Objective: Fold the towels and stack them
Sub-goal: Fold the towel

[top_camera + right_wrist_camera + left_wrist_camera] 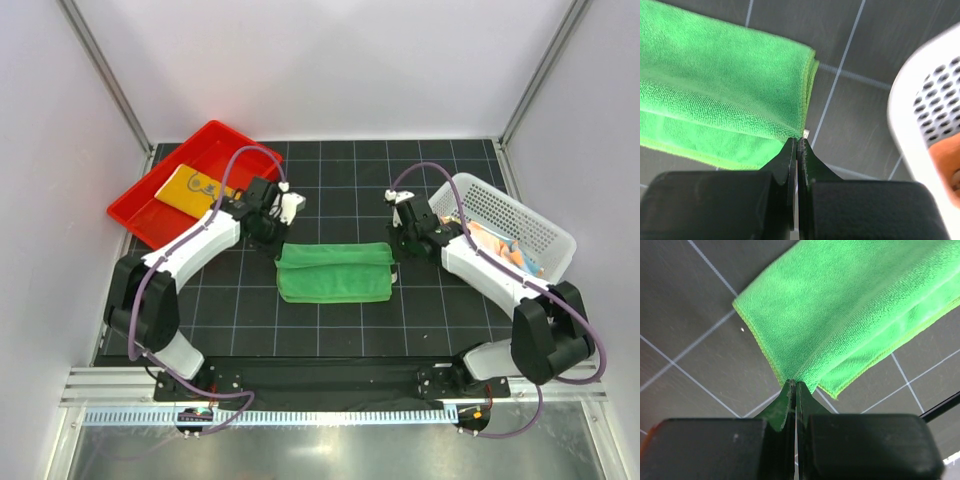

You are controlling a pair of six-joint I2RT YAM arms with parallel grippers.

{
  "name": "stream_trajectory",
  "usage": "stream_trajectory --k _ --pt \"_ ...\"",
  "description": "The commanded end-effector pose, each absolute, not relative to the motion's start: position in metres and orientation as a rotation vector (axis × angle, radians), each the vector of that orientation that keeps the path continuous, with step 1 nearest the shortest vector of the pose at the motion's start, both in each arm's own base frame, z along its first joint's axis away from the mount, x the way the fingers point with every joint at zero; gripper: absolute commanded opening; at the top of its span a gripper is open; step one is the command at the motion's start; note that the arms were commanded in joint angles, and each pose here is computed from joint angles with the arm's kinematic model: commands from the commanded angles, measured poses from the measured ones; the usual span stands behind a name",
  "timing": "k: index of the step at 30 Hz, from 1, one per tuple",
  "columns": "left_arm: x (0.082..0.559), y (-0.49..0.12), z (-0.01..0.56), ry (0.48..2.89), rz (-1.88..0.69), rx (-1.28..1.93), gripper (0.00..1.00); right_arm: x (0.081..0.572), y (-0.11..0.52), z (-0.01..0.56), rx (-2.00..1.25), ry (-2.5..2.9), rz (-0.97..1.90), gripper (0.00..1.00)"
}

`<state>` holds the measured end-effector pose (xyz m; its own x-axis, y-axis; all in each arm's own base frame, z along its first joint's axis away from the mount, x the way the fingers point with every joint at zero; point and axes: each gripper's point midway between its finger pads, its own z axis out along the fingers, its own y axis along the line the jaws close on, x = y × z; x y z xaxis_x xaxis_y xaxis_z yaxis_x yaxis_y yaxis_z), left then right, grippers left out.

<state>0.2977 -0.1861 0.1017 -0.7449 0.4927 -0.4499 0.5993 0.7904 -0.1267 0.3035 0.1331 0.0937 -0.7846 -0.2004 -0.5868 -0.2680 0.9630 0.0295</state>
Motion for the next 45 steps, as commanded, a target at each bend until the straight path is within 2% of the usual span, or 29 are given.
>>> stream_trajectory --k 1,9,16,30,32,33,35,36,37,39,41,45 --pt "0.295 -0.184 0.108 2.549 -0.355 0.779 0.00 0.295 0.131 0.102 -0.228 2.466 0.170 0.01" --pt "0.282 -0.183 0.109 2.550 -0.383 0.775 0.00 0.283 0.130 0.105 -0.172 2.459 0.198 0.01" --pt "0.269 -0.180 0.094 2.598 -0.377 0.791 0.00 0.268 0.121 0.079 -0.041 2.524 0.170 0.01" --pt "0.248 -0.175 0.069 2.670 -0.226 0.836 0.01 0.244 0.133 0.066 -0.005 2.549 0.267 0.02" --pt "0.246 -0.174 0.068 2.676 -0.208 0.836 0.05 0.241 0.135 0.065 -0.003 2.556 0.281 0.09" --pt "0.244 -0.174 0.068 2.681 -0.206 0.837 0.15 0.240 0.136 0.064 -0.005 2.557 0.288 0.11" --pt "0.242 -0.173 0.071 2.685 -0.189 0.825 0.24 0.236 0.140 0.064 -0.013 2.577 0.317 0.21" --pt "0.242 -0.171 0.073 2.688 -0.176 0.814 0.33 0.232 0.144 0.064 -0.028 2.589 0.347 0.24" --pt "0.242 -0.170 0.076 2.686 -0.168 0.796 0.35 0.221 0.155 0.065 -0.063 2.622 0.447 0.30" --pt "0.252 -0.162 0.087 2.657 -0.087 0.736 0.43 0.213 0.161 0.070 -0.054 2.631 0.500 0.35" --pt "0.256 -0.163 0.095 2.648 -0.091 0.674 0.47 0.207 0.159 0.075 -0.022 2.638 0.502 0.37" --pt "0.259 -0.197 0.115 2.609 -0.325 0.561 0.43 0.224 0.161 0.104 0.054 2.528 0.523 0.38"
